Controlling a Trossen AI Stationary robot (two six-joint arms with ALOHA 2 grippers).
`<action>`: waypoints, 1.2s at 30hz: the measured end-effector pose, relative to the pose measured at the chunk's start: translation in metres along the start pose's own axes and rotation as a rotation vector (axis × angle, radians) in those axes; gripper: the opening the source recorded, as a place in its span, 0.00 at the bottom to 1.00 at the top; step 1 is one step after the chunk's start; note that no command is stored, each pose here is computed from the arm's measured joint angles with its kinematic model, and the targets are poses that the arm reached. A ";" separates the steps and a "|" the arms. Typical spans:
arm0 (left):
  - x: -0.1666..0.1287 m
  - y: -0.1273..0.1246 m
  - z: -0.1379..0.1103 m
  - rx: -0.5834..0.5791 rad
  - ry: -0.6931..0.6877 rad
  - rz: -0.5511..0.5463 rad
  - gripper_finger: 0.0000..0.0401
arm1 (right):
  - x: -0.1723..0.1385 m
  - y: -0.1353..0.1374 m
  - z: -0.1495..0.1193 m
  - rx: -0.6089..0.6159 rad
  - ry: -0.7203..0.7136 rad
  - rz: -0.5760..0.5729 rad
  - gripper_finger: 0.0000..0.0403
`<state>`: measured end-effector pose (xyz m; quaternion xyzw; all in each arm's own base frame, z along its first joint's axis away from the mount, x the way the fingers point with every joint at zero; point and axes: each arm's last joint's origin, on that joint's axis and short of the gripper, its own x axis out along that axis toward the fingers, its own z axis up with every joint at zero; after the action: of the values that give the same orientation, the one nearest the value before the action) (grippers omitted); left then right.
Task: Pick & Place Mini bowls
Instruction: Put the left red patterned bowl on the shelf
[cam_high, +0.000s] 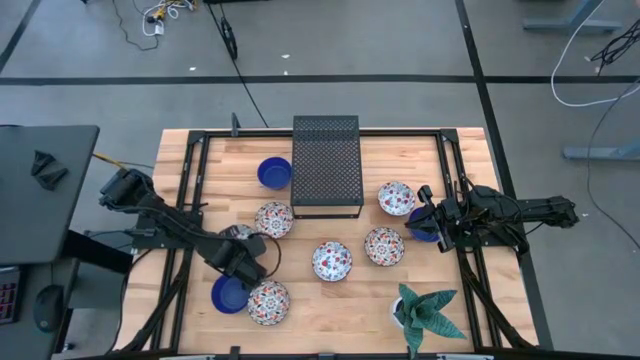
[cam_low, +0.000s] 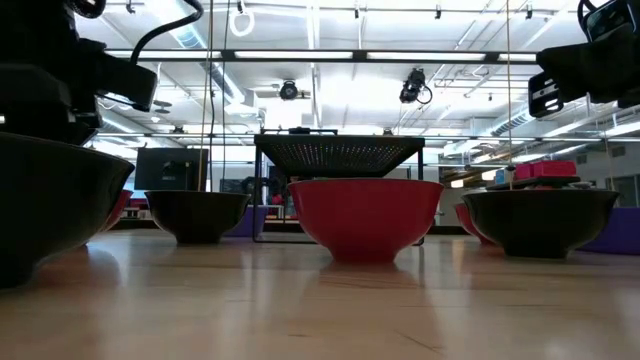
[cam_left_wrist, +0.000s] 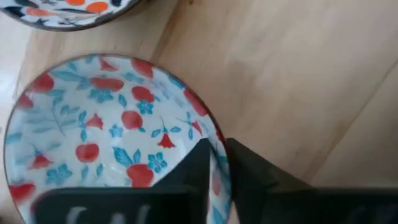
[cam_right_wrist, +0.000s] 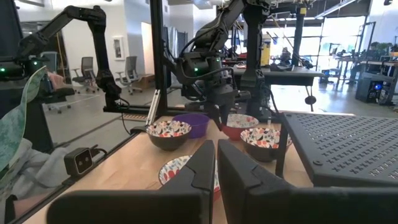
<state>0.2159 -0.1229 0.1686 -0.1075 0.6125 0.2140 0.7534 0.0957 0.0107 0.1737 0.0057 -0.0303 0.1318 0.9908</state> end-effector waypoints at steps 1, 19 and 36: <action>-0.001 0.001 0.000 0.012 -0.001 0.007 0.05 | 0.000 0.000 0.000 0.000 0.000 0.000 0.06; -0.157 0.022 0.065 0.113 -0.003 0.043 0.03 | 0.000 0.000 0.001 -0.001 -0.005 0.000 0.06; -0.181 0.199 0.253 0.359 -0.738 0.055 0.03 | 0.000 0.000 0.001 -0.002 -0.008 0.001 0.06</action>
<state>0.3189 0.1257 0.4214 0.1262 0.3314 0.1482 0.9232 0.0956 0.0108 0.1746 0.0054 -0.0343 0.1322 0.9906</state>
